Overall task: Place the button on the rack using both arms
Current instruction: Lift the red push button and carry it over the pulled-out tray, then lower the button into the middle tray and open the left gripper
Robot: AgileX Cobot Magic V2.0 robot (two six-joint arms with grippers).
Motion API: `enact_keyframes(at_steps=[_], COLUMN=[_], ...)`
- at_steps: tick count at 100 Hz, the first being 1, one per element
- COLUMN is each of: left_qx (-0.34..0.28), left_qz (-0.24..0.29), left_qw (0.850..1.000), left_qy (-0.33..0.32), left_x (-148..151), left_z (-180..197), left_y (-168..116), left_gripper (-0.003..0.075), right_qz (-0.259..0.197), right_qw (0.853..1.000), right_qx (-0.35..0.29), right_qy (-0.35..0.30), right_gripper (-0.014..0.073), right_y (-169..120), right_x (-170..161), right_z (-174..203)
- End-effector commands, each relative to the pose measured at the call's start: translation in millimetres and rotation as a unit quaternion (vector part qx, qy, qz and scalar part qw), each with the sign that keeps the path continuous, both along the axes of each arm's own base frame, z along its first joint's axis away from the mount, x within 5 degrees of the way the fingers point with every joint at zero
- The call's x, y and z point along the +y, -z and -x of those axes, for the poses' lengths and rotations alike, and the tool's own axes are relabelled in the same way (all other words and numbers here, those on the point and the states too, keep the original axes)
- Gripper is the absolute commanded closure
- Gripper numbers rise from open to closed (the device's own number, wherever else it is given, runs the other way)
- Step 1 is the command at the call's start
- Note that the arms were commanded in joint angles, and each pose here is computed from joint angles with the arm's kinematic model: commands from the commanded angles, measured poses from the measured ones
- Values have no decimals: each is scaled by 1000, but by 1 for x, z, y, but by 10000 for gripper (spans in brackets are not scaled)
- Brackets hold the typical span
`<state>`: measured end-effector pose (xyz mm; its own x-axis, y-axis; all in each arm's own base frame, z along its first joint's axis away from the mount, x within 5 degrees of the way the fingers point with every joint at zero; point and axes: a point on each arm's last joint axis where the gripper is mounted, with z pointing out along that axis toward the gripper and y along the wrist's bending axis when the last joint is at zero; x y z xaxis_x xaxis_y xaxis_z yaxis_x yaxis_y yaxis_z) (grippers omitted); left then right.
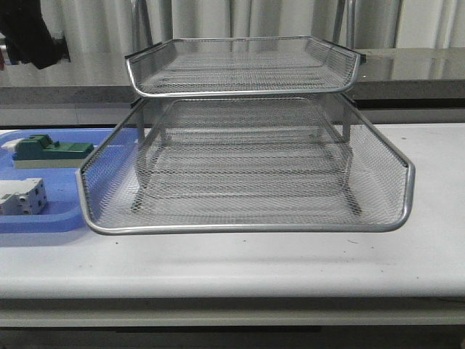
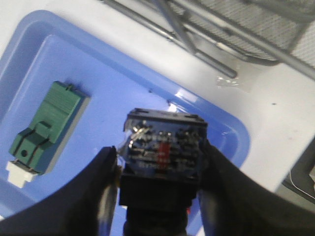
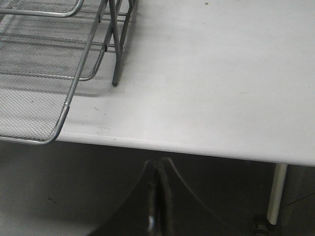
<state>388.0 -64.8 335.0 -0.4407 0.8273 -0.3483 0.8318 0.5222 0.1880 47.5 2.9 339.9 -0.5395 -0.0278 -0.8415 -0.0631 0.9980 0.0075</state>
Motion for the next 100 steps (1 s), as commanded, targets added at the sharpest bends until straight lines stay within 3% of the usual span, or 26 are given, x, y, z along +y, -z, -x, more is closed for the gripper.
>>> enact_keyframes(at_steps=[1, 21, 36, 62, 76, 100], left_qx=[-15, 0, 9, 5, -8, 8], left_qz=[22, 38, 37, 40, 46, 32], left_qw=[1000, 998, 993, 982, 979, 978], left_qy=[12, 46, 108, 186, 199, 205], left_x=[-15, -56, -98, -167, -191, -204], left_z=[36, 68, 85, 92, 87, 79], left_y=[-32, -35, -31, 0, 19, 42], left_gripper=[627, 627, 627, 679, 691, 657], right_qz=[-1, -1, -1, -1, -1, -1], right_qw=[999, 999, 999, 999, 999, 999], right_qx=[-43, -43, -43, -43, -43, -43], right_qy=[3, 3, 3, 3, 3, 3], right_gripper=[664, 664, 664, 664, 664, 664], right_y=[-14, -14, -14, -14, -14, -14], right_x=[0, 0, 0, 0, 0, 0], right_z=[-2, -2, -2, -2, -2, -2])
